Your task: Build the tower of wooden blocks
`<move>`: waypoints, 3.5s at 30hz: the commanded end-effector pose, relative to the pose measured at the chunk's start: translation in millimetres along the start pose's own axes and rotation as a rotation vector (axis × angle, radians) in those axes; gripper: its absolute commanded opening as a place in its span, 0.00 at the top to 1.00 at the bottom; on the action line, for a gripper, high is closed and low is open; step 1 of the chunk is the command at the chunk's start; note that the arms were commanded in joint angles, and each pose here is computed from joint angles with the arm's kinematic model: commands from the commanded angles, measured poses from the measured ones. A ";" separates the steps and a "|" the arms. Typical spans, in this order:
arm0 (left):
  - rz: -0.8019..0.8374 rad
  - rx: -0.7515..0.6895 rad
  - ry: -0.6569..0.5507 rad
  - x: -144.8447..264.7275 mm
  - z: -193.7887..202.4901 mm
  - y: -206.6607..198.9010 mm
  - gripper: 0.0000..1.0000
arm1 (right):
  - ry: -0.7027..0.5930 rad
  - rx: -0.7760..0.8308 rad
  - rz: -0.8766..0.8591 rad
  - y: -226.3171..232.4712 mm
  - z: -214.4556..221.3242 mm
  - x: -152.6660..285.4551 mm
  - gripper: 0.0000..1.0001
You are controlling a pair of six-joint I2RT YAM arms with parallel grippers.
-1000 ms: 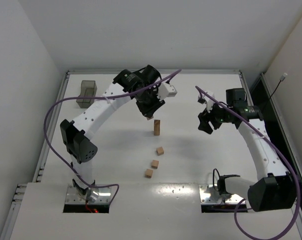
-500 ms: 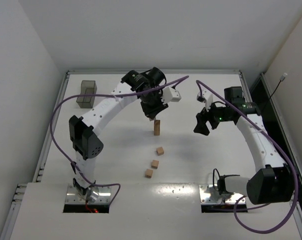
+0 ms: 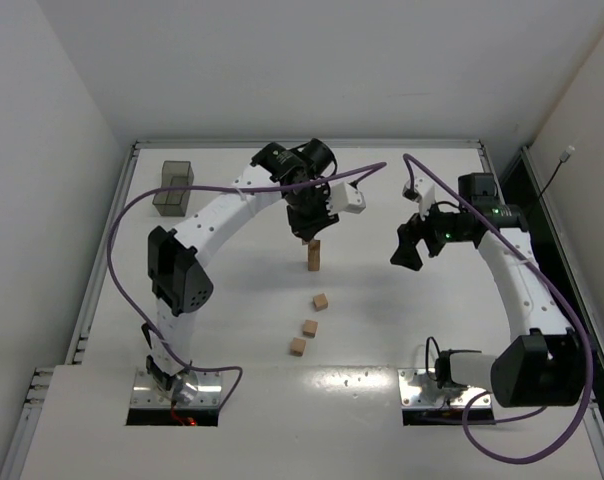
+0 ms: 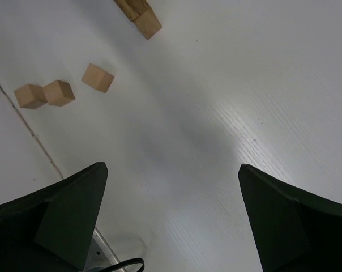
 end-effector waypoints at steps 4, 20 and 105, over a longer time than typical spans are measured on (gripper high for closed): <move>0.023 -0.059 -0.026 -9.9 -10.8 3.3 1.00 | -0.069 0.030 -0.023 2.1 -18.1 8.3 0.02; 0.066 -0.092 -0.060 -22.4 -21.8 0.3 1.00 | -0.067 0.001 -0.044 -1.6 -14.4 5.4 0.02; 0.074 -0.168 0.028 -48.8 -8.5 12.5 0.86 | -0.082 -0.053 -0.058 -10.5 -12.2 3.2 0.02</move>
Point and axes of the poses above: each gripper's point midway between its finger pads, its own x axis back along the fingers, its own y axis along the line the jaws close on, z = x × y, the point moved 5 cm from there along x, back along the fingers, and after that the axes turned 15 degrees about -x, right-handed, at the moved point
